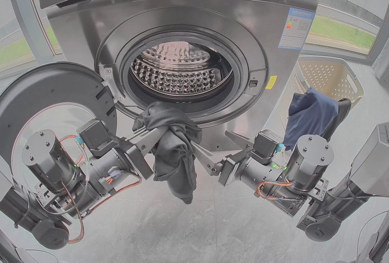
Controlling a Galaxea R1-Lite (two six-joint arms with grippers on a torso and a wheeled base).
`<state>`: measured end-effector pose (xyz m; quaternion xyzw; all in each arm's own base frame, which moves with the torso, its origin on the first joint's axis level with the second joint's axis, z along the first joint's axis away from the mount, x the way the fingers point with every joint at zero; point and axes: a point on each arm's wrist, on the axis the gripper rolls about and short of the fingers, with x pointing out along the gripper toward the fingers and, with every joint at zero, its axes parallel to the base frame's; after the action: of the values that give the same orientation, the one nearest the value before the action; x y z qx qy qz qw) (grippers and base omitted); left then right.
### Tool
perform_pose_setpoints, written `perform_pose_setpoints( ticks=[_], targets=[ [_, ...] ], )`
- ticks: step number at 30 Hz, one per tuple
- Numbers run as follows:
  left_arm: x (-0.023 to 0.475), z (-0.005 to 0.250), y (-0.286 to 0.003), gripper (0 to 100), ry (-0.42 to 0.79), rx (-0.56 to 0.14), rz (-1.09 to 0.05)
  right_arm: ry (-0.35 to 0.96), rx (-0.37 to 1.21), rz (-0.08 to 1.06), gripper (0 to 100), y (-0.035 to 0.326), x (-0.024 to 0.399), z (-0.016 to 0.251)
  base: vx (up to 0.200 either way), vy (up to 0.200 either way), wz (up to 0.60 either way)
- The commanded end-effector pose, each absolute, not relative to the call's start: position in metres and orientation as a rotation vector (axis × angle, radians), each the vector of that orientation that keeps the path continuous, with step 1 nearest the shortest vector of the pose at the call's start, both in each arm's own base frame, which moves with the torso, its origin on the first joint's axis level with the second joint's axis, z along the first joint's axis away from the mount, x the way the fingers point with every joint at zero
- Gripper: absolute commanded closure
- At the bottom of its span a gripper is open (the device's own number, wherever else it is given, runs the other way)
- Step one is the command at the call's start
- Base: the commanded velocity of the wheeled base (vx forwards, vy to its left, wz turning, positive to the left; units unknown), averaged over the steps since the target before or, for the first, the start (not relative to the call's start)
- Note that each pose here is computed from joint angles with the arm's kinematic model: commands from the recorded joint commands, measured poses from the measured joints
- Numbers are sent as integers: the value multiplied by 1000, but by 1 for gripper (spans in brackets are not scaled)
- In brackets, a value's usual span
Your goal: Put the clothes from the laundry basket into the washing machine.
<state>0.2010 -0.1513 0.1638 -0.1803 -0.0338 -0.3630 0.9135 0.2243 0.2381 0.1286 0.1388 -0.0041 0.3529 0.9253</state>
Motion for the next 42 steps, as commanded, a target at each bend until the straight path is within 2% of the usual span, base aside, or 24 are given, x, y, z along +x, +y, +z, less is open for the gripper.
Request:
perform_pose_setpoints(
  ticks=[1,6,15,42],
  targets=[
    [212,171,-147,100,-103,-404,-710,37,260,710,0,230,220,119,0,0,0],
    [220,179,-144,100,-135,-453,-677,69,243,689,0,224,222,111,0,0,0],
    [217,183,-145,100,-146,-458,-679,88,207,664,0,229,237,94,0,0,0],
    [208,193,-150,100,-180,-469,-714,-2,154,680,0,281,304,54,0,0,0]
  ],
)
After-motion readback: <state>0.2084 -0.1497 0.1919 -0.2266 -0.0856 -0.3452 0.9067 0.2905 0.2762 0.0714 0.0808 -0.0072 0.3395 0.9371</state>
